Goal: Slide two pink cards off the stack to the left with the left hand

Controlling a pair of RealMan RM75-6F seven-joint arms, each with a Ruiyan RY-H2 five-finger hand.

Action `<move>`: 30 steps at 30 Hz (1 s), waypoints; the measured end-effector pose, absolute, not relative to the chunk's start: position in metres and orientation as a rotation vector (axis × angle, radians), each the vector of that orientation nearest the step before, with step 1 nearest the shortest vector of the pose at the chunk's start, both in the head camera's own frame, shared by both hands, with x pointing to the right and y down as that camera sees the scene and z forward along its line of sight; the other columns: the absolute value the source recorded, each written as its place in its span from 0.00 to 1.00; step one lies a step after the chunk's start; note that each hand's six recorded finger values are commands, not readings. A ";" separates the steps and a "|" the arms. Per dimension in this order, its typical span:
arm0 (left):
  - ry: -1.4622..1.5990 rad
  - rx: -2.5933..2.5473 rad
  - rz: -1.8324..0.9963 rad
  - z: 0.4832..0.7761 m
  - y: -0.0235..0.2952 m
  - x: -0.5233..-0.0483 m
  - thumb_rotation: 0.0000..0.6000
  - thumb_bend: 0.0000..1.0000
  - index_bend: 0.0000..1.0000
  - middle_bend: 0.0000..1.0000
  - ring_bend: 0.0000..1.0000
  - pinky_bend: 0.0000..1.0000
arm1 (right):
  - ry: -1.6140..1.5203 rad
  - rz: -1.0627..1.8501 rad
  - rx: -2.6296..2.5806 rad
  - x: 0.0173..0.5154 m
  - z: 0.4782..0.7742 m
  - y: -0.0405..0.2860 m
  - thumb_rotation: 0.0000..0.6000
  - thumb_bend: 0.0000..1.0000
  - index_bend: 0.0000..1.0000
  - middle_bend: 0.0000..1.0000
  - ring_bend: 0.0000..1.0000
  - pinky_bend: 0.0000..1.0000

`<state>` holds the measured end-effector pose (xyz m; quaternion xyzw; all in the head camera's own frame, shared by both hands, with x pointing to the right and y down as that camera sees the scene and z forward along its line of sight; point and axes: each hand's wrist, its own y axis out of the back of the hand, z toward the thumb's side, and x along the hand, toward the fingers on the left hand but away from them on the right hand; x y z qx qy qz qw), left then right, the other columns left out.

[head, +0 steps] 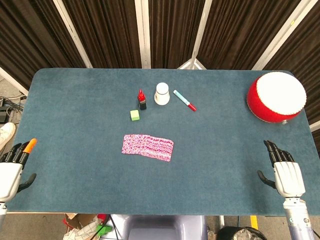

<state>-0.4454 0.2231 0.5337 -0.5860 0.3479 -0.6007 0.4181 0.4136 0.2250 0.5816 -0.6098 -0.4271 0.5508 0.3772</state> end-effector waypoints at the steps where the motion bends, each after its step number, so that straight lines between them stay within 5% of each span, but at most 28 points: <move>1: 0.871 -1.472 -1.506 0.534 0.222 -0.445 1.00 0.41 0.08 0.22 0.20 0.32 | -1.090 1.408 -1.560 0.413 0.582 0.225 1.00 0.28 0.01 0.15 0.23 0.24; 7: 0.829 -1.501 -1.522 0.546 0.209 -0.439 1.00 0.51 0.10 0.51 0.42 0.49 | -1.092 1.410 -1.563 0.414 0.582 0.225 1.00 0.28 0.01 0.15 0.23 0.24; 14: 0.708 -1.545 -1.525 0.563 0.174 -0.414 1.00 0.75 0.14 0.83 0.70 0.67 | -1.084 1.416 -1.567 0.414 0.585 0.224 1.00 0.28 0.01 0.15 0.23 0.24; 30: 0.369 -1.674 -1.563 0.619 0.130 -0.335 1.00 0.91 0.10 0.85 0.74 0.68 | -1.073 1.435 -1.562 0.415 0.589 0.224 1.00 0.28 0.01 0.15 0.23 0.24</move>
